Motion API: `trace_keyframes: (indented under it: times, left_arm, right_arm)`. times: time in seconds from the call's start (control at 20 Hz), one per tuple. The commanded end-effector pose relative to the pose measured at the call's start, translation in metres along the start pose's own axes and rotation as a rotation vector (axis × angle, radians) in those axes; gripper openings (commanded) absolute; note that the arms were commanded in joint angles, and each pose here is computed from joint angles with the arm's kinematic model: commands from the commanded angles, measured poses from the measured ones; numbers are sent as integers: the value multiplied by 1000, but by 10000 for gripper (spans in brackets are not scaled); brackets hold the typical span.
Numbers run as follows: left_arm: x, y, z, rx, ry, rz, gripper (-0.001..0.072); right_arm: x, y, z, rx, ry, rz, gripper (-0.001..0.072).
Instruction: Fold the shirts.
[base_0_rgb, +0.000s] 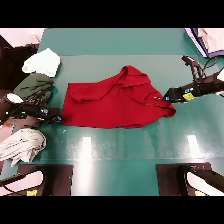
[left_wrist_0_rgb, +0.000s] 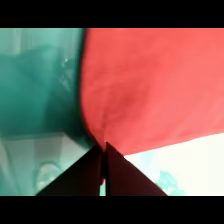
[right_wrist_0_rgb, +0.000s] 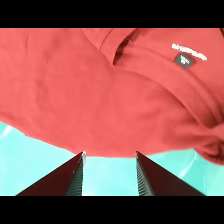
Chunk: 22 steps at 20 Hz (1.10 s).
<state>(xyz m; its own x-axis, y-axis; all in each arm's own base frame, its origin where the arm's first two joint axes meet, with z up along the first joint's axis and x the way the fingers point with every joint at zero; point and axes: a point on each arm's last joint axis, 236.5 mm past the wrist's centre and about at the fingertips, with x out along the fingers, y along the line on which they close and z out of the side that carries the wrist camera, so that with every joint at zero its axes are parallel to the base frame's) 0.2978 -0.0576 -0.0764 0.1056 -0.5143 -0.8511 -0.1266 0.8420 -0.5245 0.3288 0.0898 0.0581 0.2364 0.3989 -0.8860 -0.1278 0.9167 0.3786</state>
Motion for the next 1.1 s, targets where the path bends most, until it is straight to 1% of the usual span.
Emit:
trace_keyframes:
  times: [0.0,0.05,0.1,0.15,0.2,0.3,0.35,0.4,0.45,0.5,0.6,0.65,0.7,0.75,0.8,0.9,0.95,1.05]
  left_arm:
    - [-8,-12,10,17,-28,-34,22]
    - [-15,-16,15,34,-48,-34,22]
    - [-24,-21,23,55,-82,-31,22]
    - [-34,-27,29,74,-114,-29,22]
    - [-41,-31,34,90,-139,-28,22]
    - [-50,-39,39,102,-167,-40,22]
    - [-50,-41,40,100,-170,-47,23]
    - [-50,-42,40,99,-170,-49,23]
    - [-50,-42,40,98,-171,-51,23]
    - [-50,-43,40,98,-171,-53,23]
    - [-50,-43,40,97,-170,-55,23]
    - [-50,-43,40,97,-170,-55,23]
    - [-50,-43,40,96,-170,-56,23]
    - [-50,-44,40,96,-168,-58,23]
    - [-51,-44,39,97,-165,-61,22]
    - [-66,-53,50,126,-213,-56,22]
    - [-88,-65,62,158,-283,-50,22]
    - [-161,-106,88,265,-497,-36,22]
  right_arm:
    - [9,-19,-21,104,50,-10,365]
    - [16,-31,-33,147,70,-15,369]
    - [25,-44,-47,200,83,-22,419]
    - [33,-57,-59,260,89,-23,594]
    - [41,-64,-67,325,84,-5,609]
    - [57,-66,-70,469,36,80,592]
    - [67,-63,-68,516,14,125,571]
    - [76,-58,-66,534,4,170,527]
    - [84,-52,-65,545,2,210,511]
    - [93,-46,-62,552,3,237,510]
    - [109,-39,-59,532,29,233,509]
    - [116,-34,-57,510,44,230,485]
    - [122,-29,-54,488,54,228,373]
    - [125,-24,-51,451,62,220,183]
    - [126,-20,-48,400,64,213,16]
    - [107,-11,-29,307,18,200,14]
    - [83,-3,-10,249,-47,199,14]
    - [13,18,34,101,-243,170,13]
